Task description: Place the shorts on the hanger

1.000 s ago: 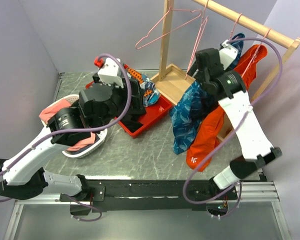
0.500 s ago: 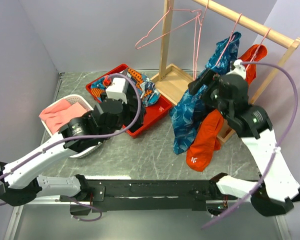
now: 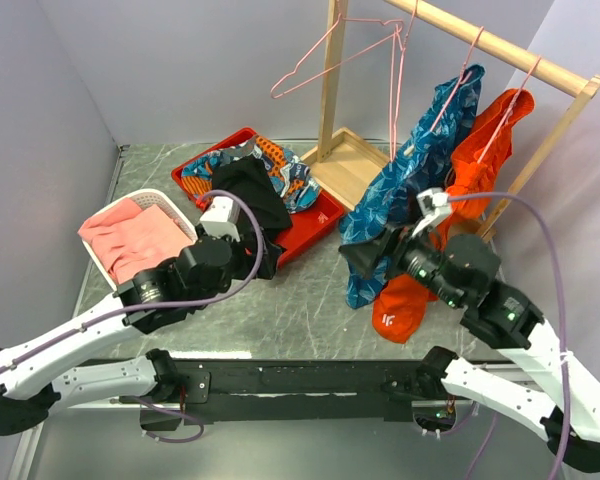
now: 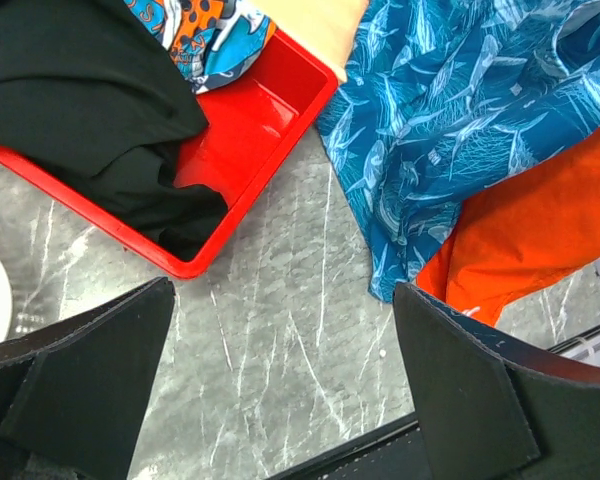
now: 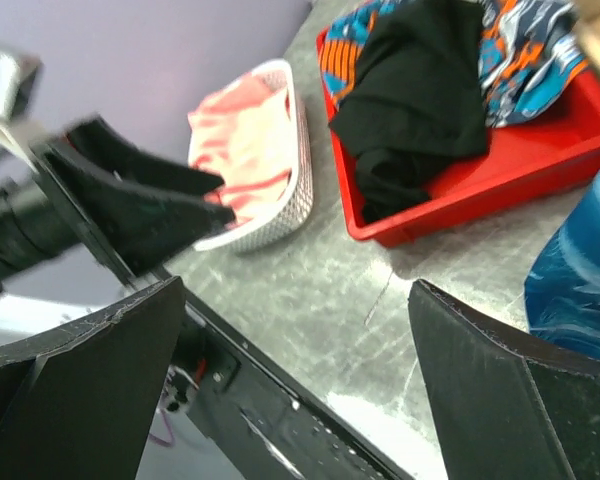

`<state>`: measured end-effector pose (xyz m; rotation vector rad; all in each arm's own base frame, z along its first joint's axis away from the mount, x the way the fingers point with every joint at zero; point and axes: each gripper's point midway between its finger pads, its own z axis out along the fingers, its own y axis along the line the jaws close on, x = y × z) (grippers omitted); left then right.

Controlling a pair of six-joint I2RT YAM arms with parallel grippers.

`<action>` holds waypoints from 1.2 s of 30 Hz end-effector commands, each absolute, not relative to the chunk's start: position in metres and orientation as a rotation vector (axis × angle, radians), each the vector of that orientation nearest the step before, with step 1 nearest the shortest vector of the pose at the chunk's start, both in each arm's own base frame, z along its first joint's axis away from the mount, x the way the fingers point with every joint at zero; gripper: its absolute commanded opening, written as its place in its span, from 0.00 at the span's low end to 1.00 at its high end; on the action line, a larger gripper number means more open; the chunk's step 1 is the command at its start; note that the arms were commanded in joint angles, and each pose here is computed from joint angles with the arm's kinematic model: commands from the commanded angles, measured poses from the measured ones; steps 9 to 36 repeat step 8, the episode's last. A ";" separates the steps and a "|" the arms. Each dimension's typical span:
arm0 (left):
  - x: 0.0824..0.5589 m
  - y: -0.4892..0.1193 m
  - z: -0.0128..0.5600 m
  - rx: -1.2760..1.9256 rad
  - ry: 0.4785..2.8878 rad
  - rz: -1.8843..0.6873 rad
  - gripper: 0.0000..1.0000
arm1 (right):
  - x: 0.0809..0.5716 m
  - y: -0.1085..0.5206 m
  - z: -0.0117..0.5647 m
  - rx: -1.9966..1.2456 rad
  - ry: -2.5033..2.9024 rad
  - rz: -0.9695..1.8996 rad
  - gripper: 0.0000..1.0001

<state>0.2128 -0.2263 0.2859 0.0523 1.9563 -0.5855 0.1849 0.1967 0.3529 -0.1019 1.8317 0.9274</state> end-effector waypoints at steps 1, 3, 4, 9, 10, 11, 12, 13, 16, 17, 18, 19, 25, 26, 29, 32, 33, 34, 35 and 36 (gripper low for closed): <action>0.217 -0.223 0.301 -0.050 1.880 -0.652 0.96 | 0.185 0.210 0.357 -0.159 1.725 0.958 1.00; 0.216 -0.219 0.302 -0.062 1.865 -0.658 0.96 | 0.184 0.211 0.349 -0.169 1.734 0.953 1.00; 0.217 -0.217 0.304 -0.072 1.854 -0.661 0.96 | 0.184 0.211 0.350 -0.171 1.725 0.956 1.00; 0.221 -0.206 0.312 -0.116 1.803 -0.637 0.96 | 0.186 0.208 0.349 -0.173 1.717 0.931 1.00; 0.221 -0.206 0.312 -0.116 1.803 -0.637 0.96 | 0.186 0.208 0.349 -0.173 1.717 0.931 1.00; 0.221 -0.206 0.312 -0.116 1.803 -0.637 0.96 | 0.186 0.208 0.349 -0.173 1.717 0.931 1.00; 0.221 -0.206 0.312 -0.116 1.803 -0.637 0.96 | 0.186 0.208 0.349 -0.173 1.717 0.931 1.00; 0.221 -0.206 0.312 -0.116 1.803 -0.637 0.96 | 0.186 0.208 0.349 -0.173 1.717 0.931 1.00; 0.221 -0.206 0.312 -0.116 1.803 -0.637 0.96 | 0.186 0.208 0.349 -0.173 1.717 0.931 1.00; 0.221 -0.206 0.312 -0.116 1.803 -0.637 0.96 | 0.186 0.208 0.349 -0.173 1.717 0.931 1.00; 0.221 -0.206 0.312 -0.116 1.803 -0.637 0.96 | 0.186 0.208 0.349 -0.173 1.717 0.931 1.00; 0.221 -0.206 0.312 -0.116 1.803 -0.637 0.96 | 0.186 0.208 0.349 -0.173 1.717 0.931 1.00; 0.221 -0.206 0.312 -0.116 1.803 -0.637 0.96 | 0.186 0.208 0.349 -0.173 1.717 0.931 1.00; 0.221 -0.206 0.312 -0.116 1.803 -0.637 0.96 | 0.186 0.208 0.349 -0.173 1.717 0.931 1.00; 0.221 -0.206 0.312 -0.116 1.803 -0.637 0.96 | 0.186 0.208 0.349 -0.173 1.717 0.931 1.00; 0.221 -0.206 0.312 -0.116 1.803 -0.637 0.96 | 0.186 0.208 0.349 -0.173 1.717 0.931 1.00; 0.221 -0.206 0.312 -0.116 1.803 -0.637 0.96 | 0.186 0.208 0.349 -0.173 1.717 0.931 1.00; 0.221 -0.206 0.312 -0.116 1.803 -0.637 0.96 | 0.186 0.208 0.349 -0.173 1.717 0.931 1.00; 0.221 -0.206 0.312 -0.116 1.803 -0.637 0.96 | 0.186 0.208 0.349 -0.173 1.717 0.931 1.00; 0.221 -0.206 0.312 -0.116 1.803 -0.637 0.96 | 0.186 0.208 0.349 -0.173 1.717 0.931 1.00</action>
